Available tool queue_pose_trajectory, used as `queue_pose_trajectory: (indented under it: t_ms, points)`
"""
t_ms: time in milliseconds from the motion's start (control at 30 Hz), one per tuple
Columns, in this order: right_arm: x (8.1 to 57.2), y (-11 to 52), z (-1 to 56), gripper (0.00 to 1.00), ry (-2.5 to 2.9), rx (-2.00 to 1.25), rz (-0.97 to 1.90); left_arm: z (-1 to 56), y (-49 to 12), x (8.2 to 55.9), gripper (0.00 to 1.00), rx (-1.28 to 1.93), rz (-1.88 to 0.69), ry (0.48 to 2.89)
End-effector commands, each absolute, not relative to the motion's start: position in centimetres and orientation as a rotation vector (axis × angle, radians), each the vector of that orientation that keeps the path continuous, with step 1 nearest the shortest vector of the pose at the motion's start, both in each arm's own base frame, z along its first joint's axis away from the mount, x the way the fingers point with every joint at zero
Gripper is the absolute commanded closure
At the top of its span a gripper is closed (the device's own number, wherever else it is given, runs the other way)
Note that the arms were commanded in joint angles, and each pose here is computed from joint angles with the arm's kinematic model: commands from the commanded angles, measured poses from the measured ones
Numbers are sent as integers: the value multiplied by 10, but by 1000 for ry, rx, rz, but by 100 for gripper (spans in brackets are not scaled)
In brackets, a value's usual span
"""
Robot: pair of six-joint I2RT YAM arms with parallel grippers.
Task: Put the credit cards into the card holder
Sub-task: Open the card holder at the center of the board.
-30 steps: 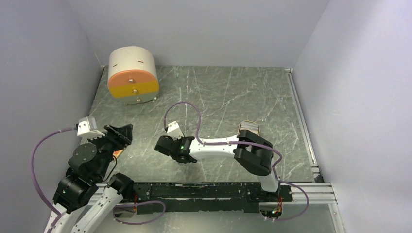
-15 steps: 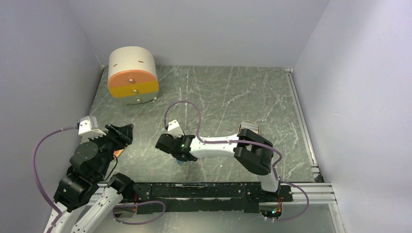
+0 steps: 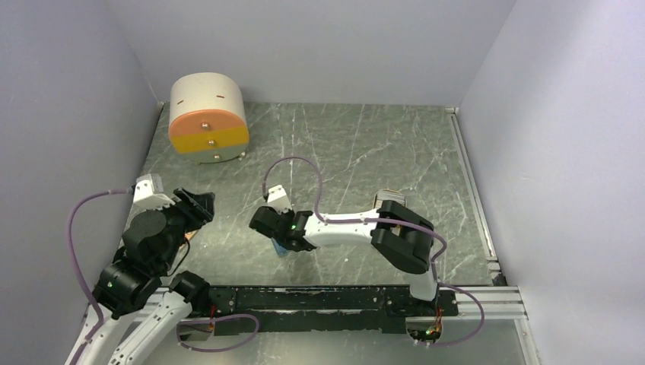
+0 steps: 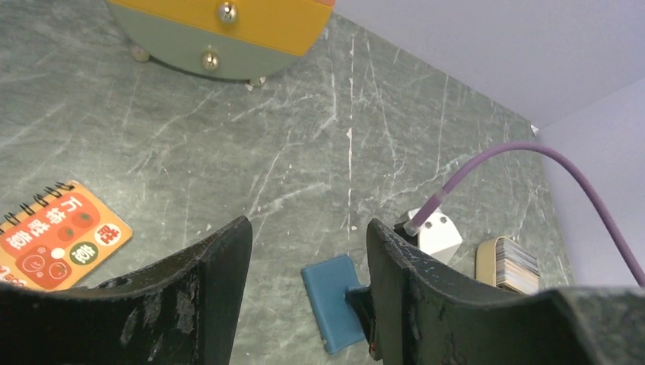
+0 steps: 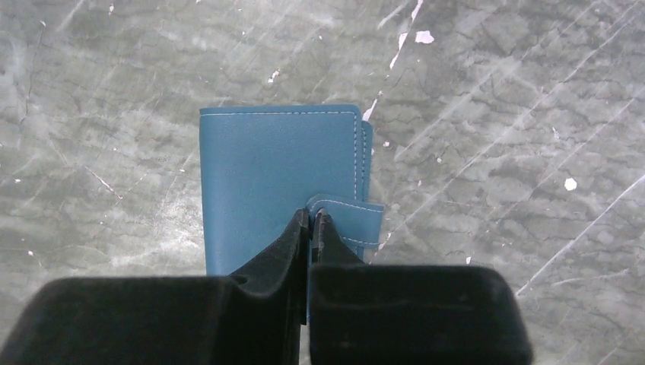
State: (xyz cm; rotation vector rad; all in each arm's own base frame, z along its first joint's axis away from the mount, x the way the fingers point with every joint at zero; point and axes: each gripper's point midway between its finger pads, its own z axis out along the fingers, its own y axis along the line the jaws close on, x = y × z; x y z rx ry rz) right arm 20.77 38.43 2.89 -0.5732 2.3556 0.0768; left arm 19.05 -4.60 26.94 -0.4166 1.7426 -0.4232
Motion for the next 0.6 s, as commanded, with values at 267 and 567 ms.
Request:
queue_pose_trajectory:
  t_ms: [267, 567]
  points:
    - [203, 382, 78, 100, 2298, -408, 587, 175, -145, 195, 46, -361, -834, 2096]
    - [208, 355, 103, 100, 2249, -269, 791, 125, -178, 195, 45, -251, -931, 2266]
